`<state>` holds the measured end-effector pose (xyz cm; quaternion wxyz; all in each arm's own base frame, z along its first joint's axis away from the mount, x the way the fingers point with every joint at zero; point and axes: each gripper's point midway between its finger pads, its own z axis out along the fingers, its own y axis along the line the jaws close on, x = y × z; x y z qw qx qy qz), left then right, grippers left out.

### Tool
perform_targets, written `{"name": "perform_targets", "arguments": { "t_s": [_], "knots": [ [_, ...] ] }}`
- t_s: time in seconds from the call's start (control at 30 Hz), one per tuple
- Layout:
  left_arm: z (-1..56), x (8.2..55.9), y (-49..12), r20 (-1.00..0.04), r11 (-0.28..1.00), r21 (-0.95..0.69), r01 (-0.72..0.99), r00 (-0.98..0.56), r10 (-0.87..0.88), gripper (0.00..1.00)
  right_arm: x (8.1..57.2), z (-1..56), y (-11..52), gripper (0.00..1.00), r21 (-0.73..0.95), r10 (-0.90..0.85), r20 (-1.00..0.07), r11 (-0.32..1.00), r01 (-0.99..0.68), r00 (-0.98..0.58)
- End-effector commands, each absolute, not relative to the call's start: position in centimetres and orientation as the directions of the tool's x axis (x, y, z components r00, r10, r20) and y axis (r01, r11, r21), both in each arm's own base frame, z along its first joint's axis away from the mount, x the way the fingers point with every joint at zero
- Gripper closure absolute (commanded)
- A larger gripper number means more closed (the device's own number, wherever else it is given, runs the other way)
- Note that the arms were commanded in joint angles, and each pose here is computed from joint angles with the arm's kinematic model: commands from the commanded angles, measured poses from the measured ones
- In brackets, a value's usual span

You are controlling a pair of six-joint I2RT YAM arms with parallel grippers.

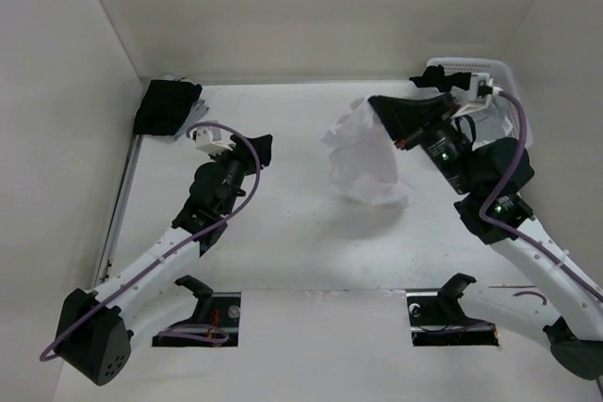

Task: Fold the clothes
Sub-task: Move the tank top to the center of the board, then flatten the tank top out

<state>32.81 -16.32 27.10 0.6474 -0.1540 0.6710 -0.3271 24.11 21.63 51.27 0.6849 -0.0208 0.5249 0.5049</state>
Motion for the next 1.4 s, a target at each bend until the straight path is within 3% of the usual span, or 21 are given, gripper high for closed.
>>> {"name": "perform_targets", "arguments": {
  "t_s": [0.0,0.23,0.4,0.5,0.67,0.87,1.0,1.07,1.2,1.23,1.3,1.37],
  "knots": [
    [26.4,32.3,-17.5,-0.766,0.727,-0.641,0.243,-0.157,-0.623,0.51,21.5,52.5,24.4,0.95,0.477,0.679,-0.726,0.383,-0.791,-0.110],
    [25.1,32.6,-15.7,-0.753,0.731,-0.658,0.179,-0.147,-0.642,0.52,27.2,44.9,30.8,0.94,0.584,0.615,-0.752,0.455,-0.672,-0.237],
    [22.2,32.8,-15.0,-0.755,0.751,-0.652,0.108,-0.187,-0.629,0.52,36.3,39.6,30.7,0.97,0.640,0.598,-0.750,0.547,-0.539,-0.283],
    [20.9,32.4,-15.5,-0.765,0.764,-0.636,0.110,-0.218,-0.606,0.54,37.0,40.4,30.3,0.97,0.655,0.614,-0.731,0.507,-0.561,-0.298],
    [19.0,31.1,-17.1,-0.797,0.794,-0.589,0.151,-0.271,-0.540,0.65,35.9,42.9,29.1,0.97,0.598,0.616,-0.765,0.570,-0.564,-0.187],
    [13.5,28.9,-22.3,-0.845,0.866,-0.434,0.247,-0.444,-0.297,0.51,36.1,42.4,29.0,0.96,0.593,0.608,-0.773,0.592,-0.546,-0.181],
    [11.0,28.3,-24.9,-0.834,0.881,-0.396,0.258,-0.503,-0.227,0.50,40.5,40.2,28.5,0.93,0.606,0.595,-0.780,0.642,-0.471,-0.193],
    [10.5,28.5,-26.1,-0.836,0.889,-0.376,0.261,-0.510,-0.204,0.52,43.2,37.5,29.3,0.85,0.603,0.542,-0.796,0.676,-0.423,-0.268],
    [10.4,28.0,-28.5,-0.852,0.900,-0.320,0.296,-0.505,-0.137,0.55,44.2,33.2,28.8,0.48,0.553,0.450,-0.826,0.761,-0.338,-0.338],
    [10.3,27.6,-29.2,-0.860,0.902,-0.295,0.314,-0.499,-0.107,0.56,43.8,32.6,27.8,0.43,0.547,0.459,-0.831,0.776,-0.314,-0.314],
    [9.8,27.0,-29.7,-0.869,0.916,-0.243,0.321,-0.492,-0.058,0.61,42.5,31.3,25.7,0.42,0.553,0.488,-0.829,0.787,-0.273,-0.273],
    [9.3,26.8,-28.8,-0.866,0.941,-0.209,0.267,-0.497,-0.052,0.63,40.9,29.2,24.4,0.53,0.572,0.513,-0.815,0.785,-0.237,-0.269]
  ]
}}
